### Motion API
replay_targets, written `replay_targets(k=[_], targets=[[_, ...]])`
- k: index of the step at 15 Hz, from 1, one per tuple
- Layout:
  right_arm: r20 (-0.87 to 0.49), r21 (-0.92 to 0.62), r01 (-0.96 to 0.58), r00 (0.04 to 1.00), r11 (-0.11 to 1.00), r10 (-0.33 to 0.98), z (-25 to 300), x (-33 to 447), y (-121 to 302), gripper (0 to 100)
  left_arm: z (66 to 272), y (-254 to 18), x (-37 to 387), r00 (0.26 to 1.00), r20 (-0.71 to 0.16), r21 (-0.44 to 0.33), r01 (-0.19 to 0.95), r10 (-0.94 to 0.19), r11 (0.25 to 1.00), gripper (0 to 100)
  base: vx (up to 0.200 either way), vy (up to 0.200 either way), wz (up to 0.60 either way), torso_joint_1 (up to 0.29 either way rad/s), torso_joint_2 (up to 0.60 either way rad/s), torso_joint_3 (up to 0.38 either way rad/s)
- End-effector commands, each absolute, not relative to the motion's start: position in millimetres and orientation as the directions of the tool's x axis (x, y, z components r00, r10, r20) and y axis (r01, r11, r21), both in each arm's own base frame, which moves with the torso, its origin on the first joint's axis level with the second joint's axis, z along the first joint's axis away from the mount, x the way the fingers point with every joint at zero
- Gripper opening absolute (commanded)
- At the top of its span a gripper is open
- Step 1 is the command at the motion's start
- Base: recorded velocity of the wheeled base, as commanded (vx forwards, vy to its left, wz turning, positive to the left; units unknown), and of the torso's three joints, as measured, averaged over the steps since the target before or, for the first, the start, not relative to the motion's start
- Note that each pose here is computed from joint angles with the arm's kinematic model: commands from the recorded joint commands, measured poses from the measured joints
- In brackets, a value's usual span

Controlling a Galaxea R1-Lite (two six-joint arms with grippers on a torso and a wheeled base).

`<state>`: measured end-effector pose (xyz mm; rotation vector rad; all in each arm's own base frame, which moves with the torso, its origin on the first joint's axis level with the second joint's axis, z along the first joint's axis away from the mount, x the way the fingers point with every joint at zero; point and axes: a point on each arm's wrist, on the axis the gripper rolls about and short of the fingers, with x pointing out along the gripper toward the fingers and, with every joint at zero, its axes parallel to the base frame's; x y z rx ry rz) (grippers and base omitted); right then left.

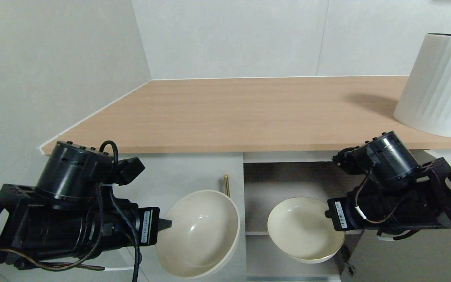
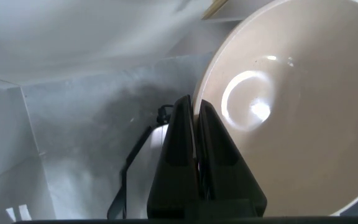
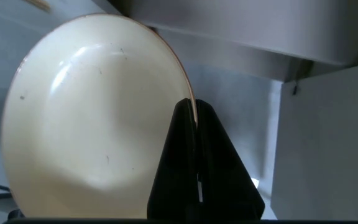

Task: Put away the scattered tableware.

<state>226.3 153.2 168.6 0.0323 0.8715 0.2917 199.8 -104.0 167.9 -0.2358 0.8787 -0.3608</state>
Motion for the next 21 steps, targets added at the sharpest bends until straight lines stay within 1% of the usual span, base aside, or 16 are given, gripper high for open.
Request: replay_targets(k=[1, 5, 8, 13, 14, 15, 17, 19, 21], targets=[[-0.758, 0.142, -0.238, 0.598, 0.961, 0.26, 165, 228, 154, 0, 166, -104, 200, 0.579, -0.71, -0.345, 0.209, -0.4, 0.915, 0, 0.0, 0.0, 0.0, -0.124, 0.46, 0.325], [-0.756, 0.143, -0.239, 0.6, 0.961, 0.261, 163, 229, 155, 0, 166, -105, 200, 0.578, -0.712, -0.345, 0.21, -0.4, 0.915, 0, 0.0, 0.0, 0.0, -0.079, 0.37, 0.273], [-0.756, 0.142, -0.24, 0.6, 0.96, 0.261, 162, 230, 156, 0, 166, -105, 200, 0.578, -0.712, -0.345, 0.21, -0.4, 0.915, 0, 0.0, 0.0, 0.0, -0.023, 0.07, 0.064], [-0.783, 0.127, -0.236, 0.573, 0.963, 0.243, 150, 236, 160, 0, 166, -105, 200, 0.578, -0.712, -0.345, 0.21, -0.4, 0.915, 0, 0.0, 0.0, 0.0, 0.0, 0.0, 0.0], [-0.81, 0.109, -0.24, 0.541, 0.965, 0.226, 126, 245, 170, 0, 165, -105, 201, 0.574, -0.716, -0.343, 0.208, -0.398, 0.916, 0, 0.0, 0.0, 0.0, 0.0, 0.0, 0.0], [-0.816, 0.105, -0.241, 0.534, 0.965, 0.222, 121, 247, 172, 0, 164, -105, 202, 0.573, -0.717, -0.343, 0.207, -0.398, 0.916, 0, 0.0, 0.0, 0.0, 0.0, 0.0, 0.0], [-0.84, 0.09, -0.231, 0.505, 0.969, 0.198, 85, 265, 183, 0, 163, -106, 202, 0.57, -0.72, -0.342, 0.206, -0.396, 0.917, 0, 0.0, 0.0, 0.0, 0.0, 0.0, 0.0], [-0.844, 0.087, -0.196, 0.507, 0.977, 0.176, 60, 282, 182, 0, 163, -106, 202, 0.57, -0.721, -0.34, 0.205, -0.394, 0.918, 0, 0.0, 0.0, 0.0, 0.0, 0.0, 0.0], [-0.817, 0.104, -0.144, 0.552, 0.984, 0.168, 30, 309, 178, 0, 163, -107, 202, 0.568, -0.721, -0.34, 0.209, -0.397, 0.917, 0, 0.0, 0.0, 0.0, 0.0, 0.0, 0.0]])
